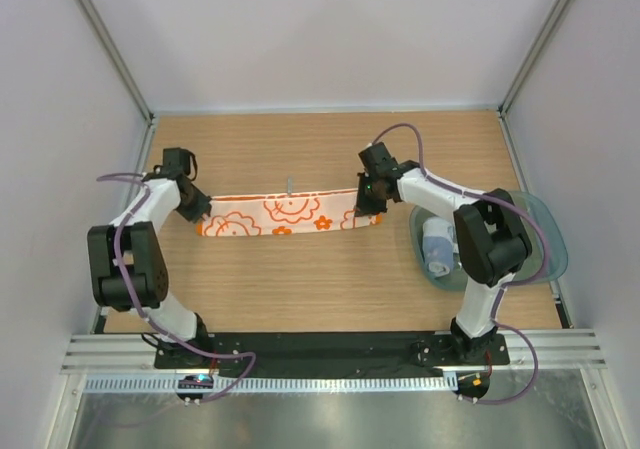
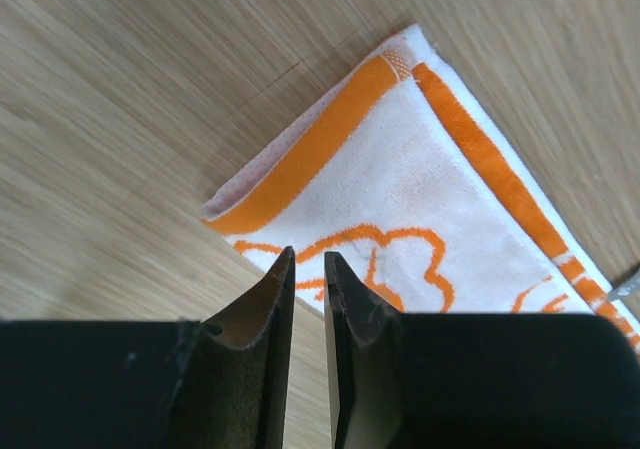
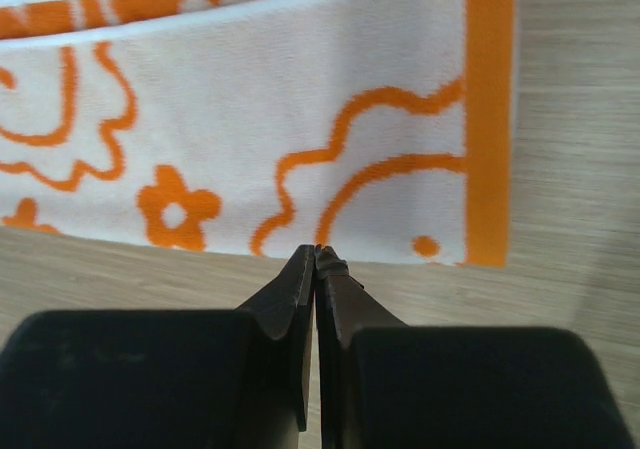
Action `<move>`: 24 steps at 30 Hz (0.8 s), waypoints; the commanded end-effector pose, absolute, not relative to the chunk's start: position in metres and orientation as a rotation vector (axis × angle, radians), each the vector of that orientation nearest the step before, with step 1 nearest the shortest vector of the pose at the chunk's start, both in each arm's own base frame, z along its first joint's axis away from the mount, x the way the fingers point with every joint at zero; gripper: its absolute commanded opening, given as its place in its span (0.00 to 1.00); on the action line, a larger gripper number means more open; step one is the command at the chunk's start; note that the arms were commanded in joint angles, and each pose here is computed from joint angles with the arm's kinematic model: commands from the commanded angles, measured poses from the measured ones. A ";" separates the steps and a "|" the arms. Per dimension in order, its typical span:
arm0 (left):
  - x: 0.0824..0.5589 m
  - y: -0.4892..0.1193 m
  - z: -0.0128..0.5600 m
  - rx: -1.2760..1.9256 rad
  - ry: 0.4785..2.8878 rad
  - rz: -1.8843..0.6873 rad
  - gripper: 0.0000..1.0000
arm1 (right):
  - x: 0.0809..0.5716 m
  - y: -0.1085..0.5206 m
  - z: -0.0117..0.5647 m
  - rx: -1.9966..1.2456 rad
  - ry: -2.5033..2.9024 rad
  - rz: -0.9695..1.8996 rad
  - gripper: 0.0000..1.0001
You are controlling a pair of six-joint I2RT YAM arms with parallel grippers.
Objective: Roll the towels
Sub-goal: Fold the towel
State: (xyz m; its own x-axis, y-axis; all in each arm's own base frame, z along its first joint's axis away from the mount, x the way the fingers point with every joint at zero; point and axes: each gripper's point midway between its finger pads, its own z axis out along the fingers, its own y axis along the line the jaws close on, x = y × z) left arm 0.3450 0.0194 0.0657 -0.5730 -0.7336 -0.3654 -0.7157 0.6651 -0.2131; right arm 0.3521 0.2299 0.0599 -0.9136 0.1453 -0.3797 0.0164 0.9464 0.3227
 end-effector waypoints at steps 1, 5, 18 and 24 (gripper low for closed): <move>0.357 0.016 0.055 -1.113 2.456 -0.084 0.18 | 0.355 0.200 0.040 0.175 2.719 0.323 0.09; 0.357 0.020 0.036 -1.127 2.485 -0.038 0.16 | 0.352 0.177 0.020 0.221 2.751 0.239 0.08; 0.371 0.047 0.031 -1.182 2.459 0.029 0.16 | 0.313 0.164 0.004 0.260 2.840 0.206 0.07; 0.369 0.058 0.032 -1.214 2.450 0.062 0.15 | 0.317 0.166 0.020 0.224 2.821 0.188 0.08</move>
